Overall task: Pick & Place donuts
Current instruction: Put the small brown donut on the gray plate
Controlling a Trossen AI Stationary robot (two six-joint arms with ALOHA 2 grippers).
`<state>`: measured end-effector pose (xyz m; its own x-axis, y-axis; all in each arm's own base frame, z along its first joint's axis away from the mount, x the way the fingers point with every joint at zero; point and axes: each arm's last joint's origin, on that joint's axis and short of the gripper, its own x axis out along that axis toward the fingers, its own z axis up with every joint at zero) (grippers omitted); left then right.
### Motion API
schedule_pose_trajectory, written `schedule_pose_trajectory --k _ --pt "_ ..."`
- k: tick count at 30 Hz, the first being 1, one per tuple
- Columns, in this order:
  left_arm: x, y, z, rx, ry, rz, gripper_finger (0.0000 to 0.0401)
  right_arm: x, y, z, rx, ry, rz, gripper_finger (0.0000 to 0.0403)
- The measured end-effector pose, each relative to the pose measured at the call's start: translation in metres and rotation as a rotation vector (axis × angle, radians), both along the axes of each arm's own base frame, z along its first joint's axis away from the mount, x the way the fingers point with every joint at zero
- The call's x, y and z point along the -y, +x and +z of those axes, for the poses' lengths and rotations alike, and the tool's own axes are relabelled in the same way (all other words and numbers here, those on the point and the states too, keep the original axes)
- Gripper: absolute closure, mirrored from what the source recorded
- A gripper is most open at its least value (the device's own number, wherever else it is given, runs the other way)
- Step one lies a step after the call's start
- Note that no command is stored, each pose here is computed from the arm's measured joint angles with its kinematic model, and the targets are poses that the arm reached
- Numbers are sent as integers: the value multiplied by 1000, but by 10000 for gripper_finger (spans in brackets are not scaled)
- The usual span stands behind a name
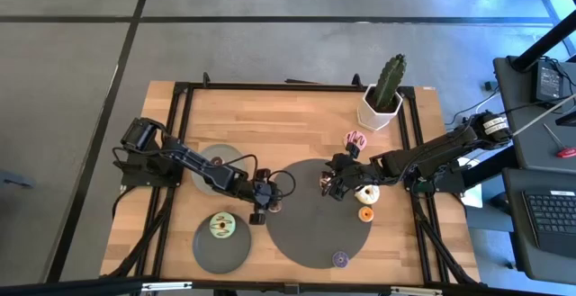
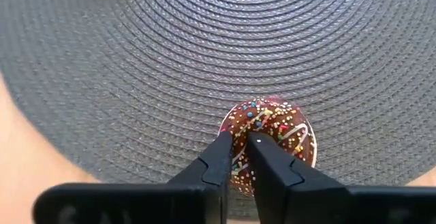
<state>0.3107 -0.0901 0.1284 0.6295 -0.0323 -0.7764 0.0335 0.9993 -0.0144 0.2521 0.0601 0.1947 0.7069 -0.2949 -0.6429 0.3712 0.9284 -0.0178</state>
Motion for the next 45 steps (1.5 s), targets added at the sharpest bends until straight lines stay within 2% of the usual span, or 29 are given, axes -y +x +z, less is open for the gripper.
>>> schedule_pose_trajectory --k 11,21,26,29,31,37,41,45 --pt "2 0 0 2 -3 -25 342 0 0 0 -6 -15 13 260" --pt "1 -1 3 9 -3 -26 395 0 0 0 -7 -16 15 260" --pt "-1 -5 25 67 -4 -44 398 0 0 -1 -14 -18 15 260" --pt "-6 -18 46 56 7 -33 398 0 -1 -1 -21 -20 15 260" --pt "-12 -32 60 18 28 39 398 0 -1 -1 -22 -20 15 260" --pt "-33 -85 76 -140 138 435 399 0 -1 -1 -24 -22 16 260" --pt "-38 -108 66 -169 180 608 399 0 -1 -1 -26 -28 21 260" --pt "-40 -117 48 -178 158 685 399 0 -1 -1 -30 -40 32 260"
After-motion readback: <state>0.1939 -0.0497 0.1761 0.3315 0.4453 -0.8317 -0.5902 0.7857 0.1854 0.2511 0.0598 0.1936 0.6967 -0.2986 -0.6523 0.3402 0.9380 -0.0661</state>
